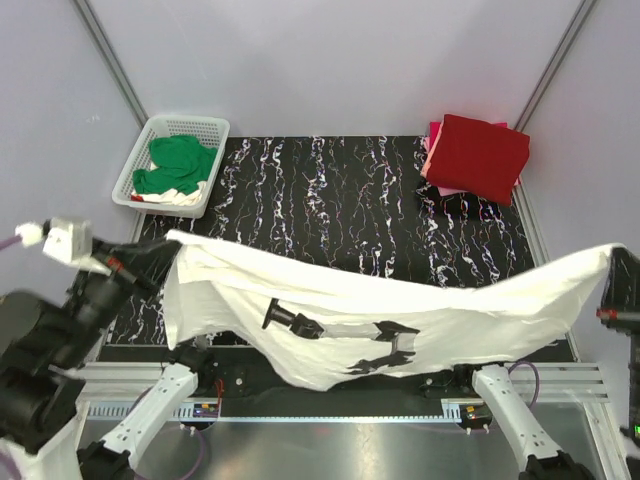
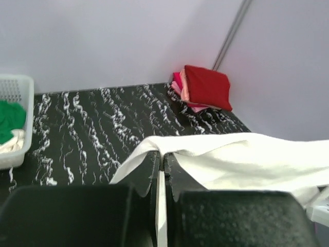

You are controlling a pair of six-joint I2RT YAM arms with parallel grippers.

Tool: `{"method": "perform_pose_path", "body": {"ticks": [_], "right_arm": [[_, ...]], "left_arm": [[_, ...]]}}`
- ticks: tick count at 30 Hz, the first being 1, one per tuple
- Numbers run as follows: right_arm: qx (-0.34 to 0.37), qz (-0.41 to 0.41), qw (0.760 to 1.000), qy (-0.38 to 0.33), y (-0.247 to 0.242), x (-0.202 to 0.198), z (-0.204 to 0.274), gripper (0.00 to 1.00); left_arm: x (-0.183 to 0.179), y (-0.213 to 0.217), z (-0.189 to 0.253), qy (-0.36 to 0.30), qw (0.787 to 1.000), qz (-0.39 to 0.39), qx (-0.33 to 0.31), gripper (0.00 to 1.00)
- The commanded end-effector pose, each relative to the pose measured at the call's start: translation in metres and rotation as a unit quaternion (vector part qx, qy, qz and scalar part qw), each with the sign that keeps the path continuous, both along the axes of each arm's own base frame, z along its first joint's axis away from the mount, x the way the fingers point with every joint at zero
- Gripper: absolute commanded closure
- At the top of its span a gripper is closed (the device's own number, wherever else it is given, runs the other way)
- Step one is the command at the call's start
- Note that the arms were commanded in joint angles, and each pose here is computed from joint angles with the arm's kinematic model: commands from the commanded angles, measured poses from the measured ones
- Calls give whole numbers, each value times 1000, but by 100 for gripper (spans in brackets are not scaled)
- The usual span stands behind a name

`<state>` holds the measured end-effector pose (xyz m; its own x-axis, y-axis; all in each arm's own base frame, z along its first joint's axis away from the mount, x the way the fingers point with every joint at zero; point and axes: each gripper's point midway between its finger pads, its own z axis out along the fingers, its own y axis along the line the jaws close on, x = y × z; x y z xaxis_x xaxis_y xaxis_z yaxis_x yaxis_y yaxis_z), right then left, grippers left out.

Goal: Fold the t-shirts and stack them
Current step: Flatten the tshirt out

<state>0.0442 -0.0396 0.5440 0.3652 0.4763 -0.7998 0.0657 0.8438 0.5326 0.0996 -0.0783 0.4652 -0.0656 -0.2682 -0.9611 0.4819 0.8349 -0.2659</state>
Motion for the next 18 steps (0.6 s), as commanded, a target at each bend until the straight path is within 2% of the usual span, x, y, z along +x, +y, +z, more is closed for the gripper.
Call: {"method": "perform_pose_path", "body": {"ticks": [1, 2, 3, 5, 6, 7, 8, 9, 10, 11, 12, 13, 14, 15, 16, 17, 18], "right_arm": [[-23, 22, 997, 69, 16, 90, -6, 100], [-31, 38, 995, 88, 27, 118, -14, 100], [-41, 70, 988, 133, 46, 165, -31, 100], [-42, 89, 979, 181, 64, 231, -57, 100], [-51, 109, 960, 254, 82, 294, -101, 100], [-53, 123, 955, 265, 92, 323, -102, 100], [-54, 144, 944, 293, 102, 354, -116, 83], [-49, 181, 879, 438, 119, 400, -209, 14], [-52, 181, 895, 404, 122, 415, -160, 1], [-58, 185, 837, 511, 128, 429, -231, 0], [-73, 189, 838, 507, 139, 431, -225, 0], [-86, 187, 868, 453, 141, 430, -186, 0], [-95, 187, 863, 460, 144, 430, -192, 0], [-93, 201, 868, 444, 150, 425, -178, 1], [-92, 209, 846, 482, 153, 424, -206, 0], [-83, 216, 865, 446, 159, 436, -195, 0], [-76, 225, 887, 395, 158, 411, -154, 0]], "left_arm": [[70, 8, -29, 111, 990, 90, 18, 100], [85, 10, -43, 144, 983, 111, 30, 100], [117, 1, -70, 206, 970, 119, 56, 100], [155, -5, -98, 263, 953, 133, 75, 100], [198, -1, -134, 324, 928, 159, 93, 99], [218, -6, -148, 355, 921, 139, 82, 94], [239, -4, -165, 389, 909, 131, 71, 82], [266, 12, -219, 483, 862, 141, 61, 49], [277, -1, -216, 500, 860, 98, 32, 37], [282, 0, -224, 515, 851, 98, 30, 27], [286, -2, -218, 501, 859, 103, 28, 18], [283, -2, -220, 497, 861, 108, 23, 1], [281, -1, -215, 481, 869, 112, 18, 1], [279, 1, -198, 448, 887, 115, 12, 1], [275, 5, -205, 451, 883, 126, 18, 1], [271, 8, -206, 451, 882, 133, 24, 1], [267, 9, -206, 453, 881, 132, 27, 1]]}}
